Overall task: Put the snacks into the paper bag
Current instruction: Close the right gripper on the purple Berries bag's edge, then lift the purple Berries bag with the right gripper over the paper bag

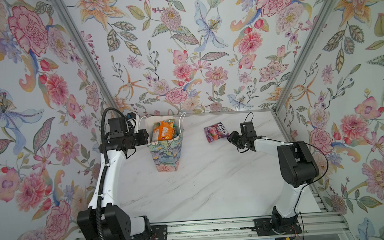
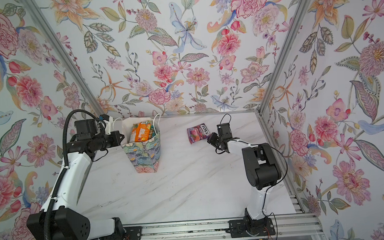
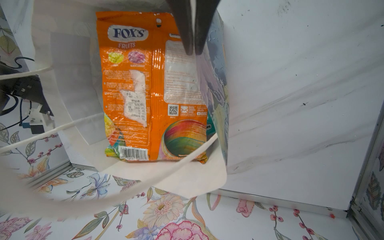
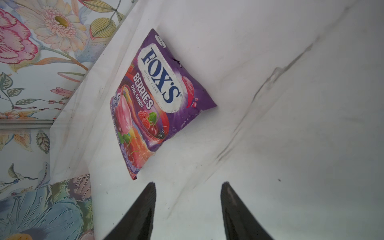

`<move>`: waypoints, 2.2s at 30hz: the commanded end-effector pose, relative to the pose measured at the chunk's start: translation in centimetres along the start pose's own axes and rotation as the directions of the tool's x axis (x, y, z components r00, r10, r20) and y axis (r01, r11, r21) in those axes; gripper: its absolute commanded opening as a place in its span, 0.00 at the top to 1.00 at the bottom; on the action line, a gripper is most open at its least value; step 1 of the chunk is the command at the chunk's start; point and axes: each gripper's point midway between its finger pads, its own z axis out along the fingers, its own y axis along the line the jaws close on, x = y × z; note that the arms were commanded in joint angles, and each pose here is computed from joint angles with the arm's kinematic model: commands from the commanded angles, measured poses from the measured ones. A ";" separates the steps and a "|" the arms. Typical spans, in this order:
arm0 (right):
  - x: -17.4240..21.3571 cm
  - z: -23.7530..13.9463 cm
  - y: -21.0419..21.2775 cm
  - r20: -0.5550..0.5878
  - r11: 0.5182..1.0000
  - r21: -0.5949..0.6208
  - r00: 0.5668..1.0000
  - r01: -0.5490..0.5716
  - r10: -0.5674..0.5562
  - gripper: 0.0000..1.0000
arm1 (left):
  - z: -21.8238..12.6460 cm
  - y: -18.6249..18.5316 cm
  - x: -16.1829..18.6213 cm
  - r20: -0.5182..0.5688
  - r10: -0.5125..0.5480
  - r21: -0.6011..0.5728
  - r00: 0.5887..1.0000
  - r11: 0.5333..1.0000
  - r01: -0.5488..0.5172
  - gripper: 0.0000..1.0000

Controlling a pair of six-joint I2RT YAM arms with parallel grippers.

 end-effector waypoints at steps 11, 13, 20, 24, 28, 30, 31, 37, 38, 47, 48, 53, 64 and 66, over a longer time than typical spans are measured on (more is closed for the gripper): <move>-1.6 4.1 -0.1 0.003 0.989 -0.059 0.991 -0.136 0.136 0.47 | -0.3 -0.4 0.4 -0.022 0.001 0.005 1.000 1.000 -0.001 0.96; -1.4 4.7 -0.3 -0.006 0.986 -0.063 0.988 -0.155 0.155 0.48 | -0.3 -0.4 0.3 -0.023 0.003 0.004 1.000 1.000 -0.003 0.96; -1.8 6.4 -0.4 -0.010 0.978 -0.071 0.980 -0.199 0.199 0.47 | -0.2 -0.3 0.2 -0.027 0.007 0.000 1.000 1.000 -0.007 0.97; -1.9 7.3 -0.4 -0.013 0.974 -0.069 0.976 -0.216 0.216 0.47 | -0.1 -0.2 0.4 -0.033 0.007 -0.001 0.999 1.000 -0.007 0.97; -2.2 8.3 -0.2 -0.016 0.967 -0.079 0.971 -0.241 0.241 0.47 | -0.1 -0.1 0.3 -0.031 0.007 -0.005 1.000 1.000 -0.007 0.97; -2.4 9.0 0.1 -0.021 0.967 -0.081 0.970 -0.242 0.241 0.48 | -0.1 -0.2 0.3 -0.031 0.010 -0.004 0.999 1.000 -0.010 0.97; -2.4 9.3 0.2 -0.024 0.967 -0.081 0.971 -0.241 0.240 0.48 | -0.2 -0.2 0.3 -0.029 0.009 -0.005 1.000 1.000 -0.009 0.97; -3.1 10.6 1.0 -0.026 0.968 -0.113 0.975 -0.222 0.221 0.72 | -0.3 0.0 0.2 -0.031 0.012 -0.012 0.999 1.000 -0.012 0.97; -3.1 10.7 1.1 -0.025 0.969 -0.122 0.976 -0.216 0.215 0.80 | -0.2 -0.1 0.3 -0.033 0.012 -0.011 0.999 1.000 -0.012 0.96; -4.7 7.4 5.5 0.016 0.953 -0.279 0.991 -0.120 0.129 1.00 | -0.2 0.0 0.3 -0.034 0.010 -0.016 0.999 1.000 -0.011 0.97; -4.9 6.6 6.3 0.023 0.949 -0.298 0.993 -0.107 0.119 1.00 | -0.2 0.0 0.3 -0.032 0.011 -0.014 0.999 1.000 -0.012 0.96; -4.8 3.0 10.4 0.044 0.932 -0.361 0.998 -0.021 0.040 1.00 | -0.4 -0.2 -0.2 -0.023 0.014 -0.011 1.000 1.000 -0.015 0.97; -3.3 -6.3 21.0 0.158 0.865 -0.446 0.972 0.229 -0.176 1.00 | -0.4 -0.3 -0.1 -0.019 0.013 -0.003 1.000 1.000 -0.014 0.97; -3.0 -8.3 23.0 0.190 0.848 -0.443 0.955 0.290 -0.227 1.00 | -0.4 -0.4 -0.1 -0.018 0.011 0.001 1.000 1.000 -0.011 0.97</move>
